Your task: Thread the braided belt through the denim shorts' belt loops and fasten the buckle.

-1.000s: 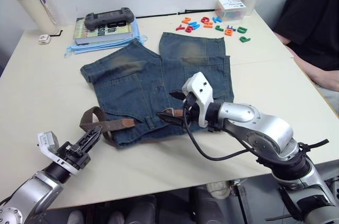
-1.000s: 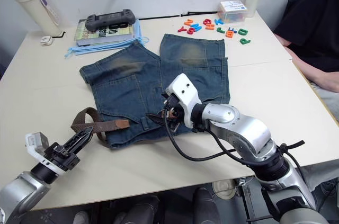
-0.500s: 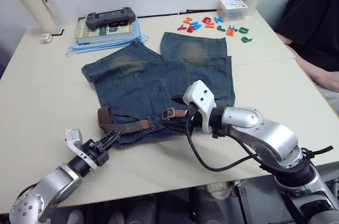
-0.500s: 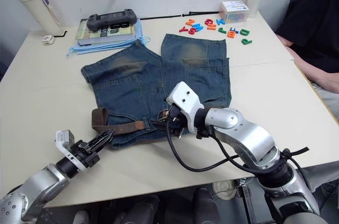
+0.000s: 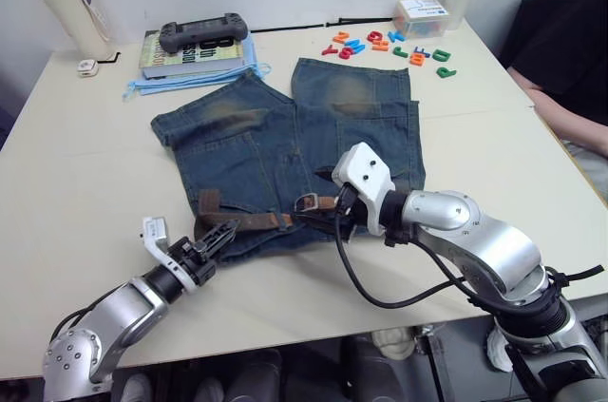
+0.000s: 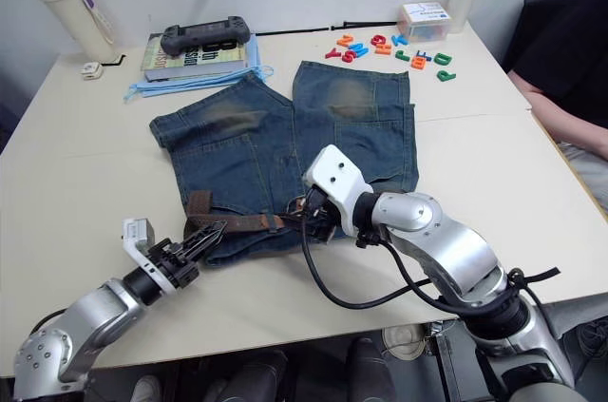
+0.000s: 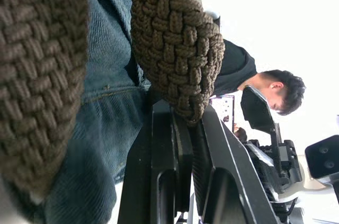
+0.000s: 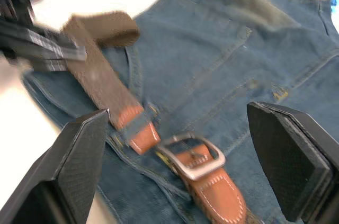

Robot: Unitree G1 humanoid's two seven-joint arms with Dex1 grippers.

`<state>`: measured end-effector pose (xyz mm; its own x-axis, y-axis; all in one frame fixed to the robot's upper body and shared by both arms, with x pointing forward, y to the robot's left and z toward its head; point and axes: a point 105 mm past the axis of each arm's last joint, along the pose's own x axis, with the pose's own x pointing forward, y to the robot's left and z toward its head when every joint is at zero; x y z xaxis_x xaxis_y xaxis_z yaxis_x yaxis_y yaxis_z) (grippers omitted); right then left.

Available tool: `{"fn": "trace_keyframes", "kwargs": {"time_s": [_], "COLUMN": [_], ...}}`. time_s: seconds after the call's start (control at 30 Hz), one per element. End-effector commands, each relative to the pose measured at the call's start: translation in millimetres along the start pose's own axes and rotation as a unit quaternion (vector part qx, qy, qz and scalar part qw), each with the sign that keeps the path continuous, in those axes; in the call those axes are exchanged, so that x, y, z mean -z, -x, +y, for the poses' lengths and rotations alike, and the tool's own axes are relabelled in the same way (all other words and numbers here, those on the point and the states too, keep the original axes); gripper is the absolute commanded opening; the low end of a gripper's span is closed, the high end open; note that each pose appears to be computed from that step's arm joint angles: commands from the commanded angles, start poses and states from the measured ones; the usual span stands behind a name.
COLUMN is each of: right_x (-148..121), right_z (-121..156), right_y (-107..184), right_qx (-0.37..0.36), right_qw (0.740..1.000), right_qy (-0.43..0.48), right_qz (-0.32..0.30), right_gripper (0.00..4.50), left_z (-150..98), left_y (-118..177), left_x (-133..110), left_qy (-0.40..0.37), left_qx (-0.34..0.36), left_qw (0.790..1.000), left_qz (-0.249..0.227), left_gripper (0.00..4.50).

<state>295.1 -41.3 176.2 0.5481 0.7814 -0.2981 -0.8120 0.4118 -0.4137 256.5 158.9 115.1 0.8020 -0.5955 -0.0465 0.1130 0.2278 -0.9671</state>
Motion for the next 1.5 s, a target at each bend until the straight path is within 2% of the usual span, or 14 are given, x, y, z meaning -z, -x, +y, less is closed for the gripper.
{"fn": "trace_keyframes", "kwargs": {"time_s": [0.03, 0.13, 0.3, 0.47, 0.7, 1.0, 1.5], "right_x": [-10.9, -14.7, -26.4, -8.7, 14.4, 36.4, 51.0], "right_z": [-0.2, 4.6, 10.9, 10.2, 3.9, 15.2, 26.9], "right_y": [-4.6, -13.5, -26.9, -27.2, -28.1, -30.9, -42.9], "right_qx": [0.012, 0.017, 0.034, 0.039, 0.037, 0.005, -0.032], "right_qw": [0.992, 0.981, 0.97, 0.957, 0.935, 0.917, 0.897], "right_qy": [0.126, 0.193, 0.231, 0.285, 0.352, 0.398, 0.436], "right_qz": [-0.014, -0.031, -0.068, -0.039, 0.01, 0.038, 0.056], "right_gripper": [4.46, 4.46, 4.46, 4.46, 4.46, 4.46, 4.46], "left_z": [-6.1, -2.6, 9.1, 21.1, 18.7, 18.3, 21.8], "left_y": [-4.1, -1.9, 8.0, 5.0, -1.7, -8.0, -9.3], "left_x": [7.7, 5.0, 1.9, -1.6, -0.9, -0.4, 3.9], "left_qy": [-0.001, 0.002, -0.006, -0.025, -0.023, -0.025, -0.027], "left_qx": [0.003, -0.009, -0.041, -0.079, -0.069, -0.057, -0.05], "left_qw": [1.0, 1.0, 0.999, 0.997, 0.997, 0.998, 0.998], "left_qz": [0.01, -0.001, 0.005, 0.005, 0.002, 0.01, 0.021], "left_gripper": [0.0, 0.0, 0.0, 0.0, 0.0, 0.0, 0.0]}}
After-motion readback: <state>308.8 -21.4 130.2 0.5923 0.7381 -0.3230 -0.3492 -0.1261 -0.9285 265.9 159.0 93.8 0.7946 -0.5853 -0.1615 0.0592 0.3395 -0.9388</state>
